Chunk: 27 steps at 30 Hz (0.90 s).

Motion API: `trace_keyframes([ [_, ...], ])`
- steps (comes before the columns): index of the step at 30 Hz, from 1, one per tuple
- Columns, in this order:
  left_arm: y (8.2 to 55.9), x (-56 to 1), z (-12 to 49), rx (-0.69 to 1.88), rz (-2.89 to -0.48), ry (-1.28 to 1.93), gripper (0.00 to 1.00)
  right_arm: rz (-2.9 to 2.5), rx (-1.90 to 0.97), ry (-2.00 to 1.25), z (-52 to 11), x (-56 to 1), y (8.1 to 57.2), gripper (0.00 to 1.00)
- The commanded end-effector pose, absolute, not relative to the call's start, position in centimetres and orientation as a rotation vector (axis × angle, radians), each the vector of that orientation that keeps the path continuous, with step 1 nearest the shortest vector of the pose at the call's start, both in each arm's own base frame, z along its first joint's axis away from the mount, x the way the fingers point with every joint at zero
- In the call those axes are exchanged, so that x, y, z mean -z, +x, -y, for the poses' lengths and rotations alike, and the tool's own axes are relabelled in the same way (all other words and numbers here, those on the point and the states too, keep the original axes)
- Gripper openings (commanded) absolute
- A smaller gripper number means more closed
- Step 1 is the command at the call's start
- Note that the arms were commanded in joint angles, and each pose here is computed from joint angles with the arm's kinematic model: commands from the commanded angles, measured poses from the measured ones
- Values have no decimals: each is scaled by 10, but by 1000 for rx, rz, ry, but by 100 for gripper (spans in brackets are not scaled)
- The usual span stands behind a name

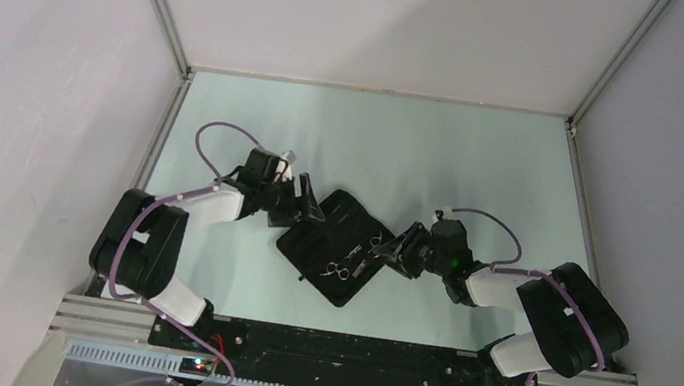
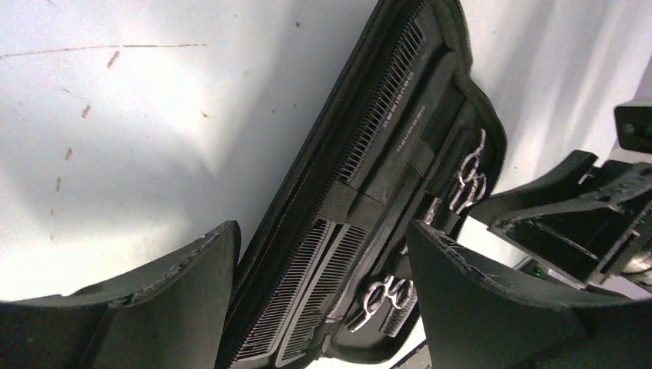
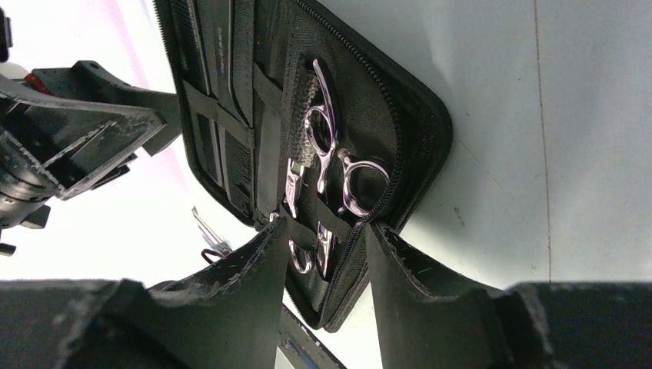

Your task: Sort the hair-cutting tools

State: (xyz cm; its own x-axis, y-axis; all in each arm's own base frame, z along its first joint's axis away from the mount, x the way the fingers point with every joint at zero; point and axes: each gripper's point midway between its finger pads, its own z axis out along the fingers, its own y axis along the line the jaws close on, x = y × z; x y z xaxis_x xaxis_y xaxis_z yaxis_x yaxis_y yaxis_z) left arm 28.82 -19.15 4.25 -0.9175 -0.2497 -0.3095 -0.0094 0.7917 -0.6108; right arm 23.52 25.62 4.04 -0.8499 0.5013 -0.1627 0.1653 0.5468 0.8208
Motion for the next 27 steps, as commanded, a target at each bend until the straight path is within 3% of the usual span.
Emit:
trace_keyframes([
  [1, 283, -87, 214, 1028, -2485, -128, 81, -2385, -1205, 531, -255, -39, 239, 47],
  [7, 267, -115, 235, 1086, -2434, -38, 80, -2410, -1184, 544, -254, -31, 237, 56],
  [19, 233, -118, 285, 1185, -2441, 69, 80, -2164, -1489, 689, -250, -51, 239, 92],
  [23, 226, -118, 299, 1218, -2434, 87, 81, -2137, -1575, 731, -252, -49, 237, 99],
  [27, 220, -112, 309, 1221, -2457, 104, 80, -2123, -1622, 791, -251, -43, 235, 99],
])
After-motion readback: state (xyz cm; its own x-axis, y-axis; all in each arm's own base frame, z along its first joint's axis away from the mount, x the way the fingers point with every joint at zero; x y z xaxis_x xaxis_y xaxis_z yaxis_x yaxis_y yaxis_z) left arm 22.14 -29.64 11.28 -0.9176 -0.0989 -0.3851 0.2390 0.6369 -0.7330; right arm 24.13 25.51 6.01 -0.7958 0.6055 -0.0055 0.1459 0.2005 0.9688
